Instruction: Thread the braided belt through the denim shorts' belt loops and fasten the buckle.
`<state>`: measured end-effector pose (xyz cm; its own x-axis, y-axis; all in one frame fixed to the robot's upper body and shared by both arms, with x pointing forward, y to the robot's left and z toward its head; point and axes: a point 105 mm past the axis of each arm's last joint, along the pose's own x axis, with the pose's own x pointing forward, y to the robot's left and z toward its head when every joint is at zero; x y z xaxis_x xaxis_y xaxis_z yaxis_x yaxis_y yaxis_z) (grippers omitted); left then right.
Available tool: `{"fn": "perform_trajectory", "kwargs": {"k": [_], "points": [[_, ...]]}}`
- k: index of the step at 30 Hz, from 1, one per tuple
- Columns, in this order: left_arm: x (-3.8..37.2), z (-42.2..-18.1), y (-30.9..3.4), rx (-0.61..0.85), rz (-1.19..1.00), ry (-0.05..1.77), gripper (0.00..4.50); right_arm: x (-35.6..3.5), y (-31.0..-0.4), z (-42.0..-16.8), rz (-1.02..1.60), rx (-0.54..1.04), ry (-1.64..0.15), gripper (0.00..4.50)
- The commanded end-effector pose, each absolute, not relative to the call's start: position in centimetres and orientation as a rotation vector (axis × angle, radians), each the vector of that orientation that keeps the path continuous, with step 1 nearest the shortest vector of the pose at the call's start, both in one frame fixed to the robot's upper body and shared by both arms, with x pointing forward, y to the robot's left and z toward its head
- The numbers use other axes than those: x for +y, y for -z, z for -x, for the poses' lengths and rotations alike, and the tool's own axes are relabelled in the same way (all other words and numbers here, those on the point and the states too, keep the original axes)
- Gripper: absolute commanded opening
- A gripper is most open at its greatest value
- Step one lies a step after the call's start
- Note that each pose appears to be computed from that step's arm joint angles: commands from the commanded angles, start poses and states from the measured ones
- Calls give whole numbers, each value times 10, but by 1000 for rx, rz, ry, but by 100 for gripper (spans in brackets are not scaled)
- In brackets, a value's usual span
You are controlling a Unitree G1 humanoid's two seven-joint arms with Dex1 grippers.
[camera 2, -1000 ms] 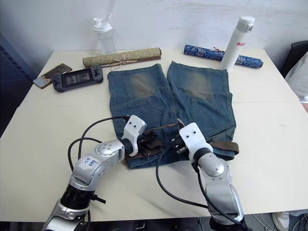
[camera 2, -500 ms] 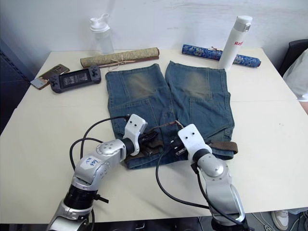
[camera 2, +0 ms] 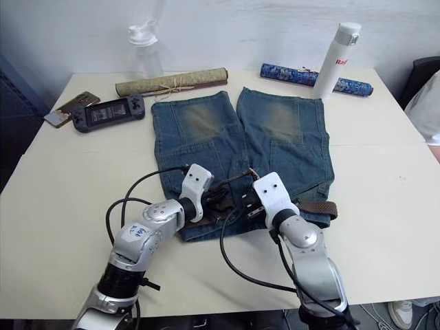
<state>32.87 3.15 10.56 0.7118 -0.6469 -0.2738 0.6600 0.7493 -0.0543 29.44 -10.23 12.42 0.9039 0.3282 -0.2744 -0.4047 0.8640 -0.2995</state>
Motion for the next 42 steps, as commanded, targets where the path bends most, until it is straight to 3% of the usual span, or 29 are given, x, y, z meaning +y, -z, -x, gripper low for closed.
{"fn": "perform_trajectory", "kwargs": {"k": [1, 11, 18, 20, 28, 33, 38, 42], "points": [[15, -329, -114, 239, -73, 772, 0, -86, -133, -288, 371, 182, -469, 9], [-18, -323, -121, 197, -77, 915, 0, -87, -113, -284, 615, 232, -552, 9], [-16, -324, -117, 213, -38, 914, 0, -96, -123, -286, 618, 195, -520, 9], [-16, -325, -117, 216, -24, 909, 0, -100, -128, -285, 572, 191, -499, 112], [-18, -323, -116, 223, -18, 926, 0, -117, -154, -267, 354, 211, -497, 447], [-18, -324, -114, 227, -19, 929, 0, -139, -180, -249, 240, 243, -564, 447], [-20, -325, -115, 224, -17, 941, 0, -158, -218, -245, 320, 172, -600, 447], [-23, -325, -115, 220, -21, 953, 0, -161, -227, -259, 827, 85, -586, 447]]}}
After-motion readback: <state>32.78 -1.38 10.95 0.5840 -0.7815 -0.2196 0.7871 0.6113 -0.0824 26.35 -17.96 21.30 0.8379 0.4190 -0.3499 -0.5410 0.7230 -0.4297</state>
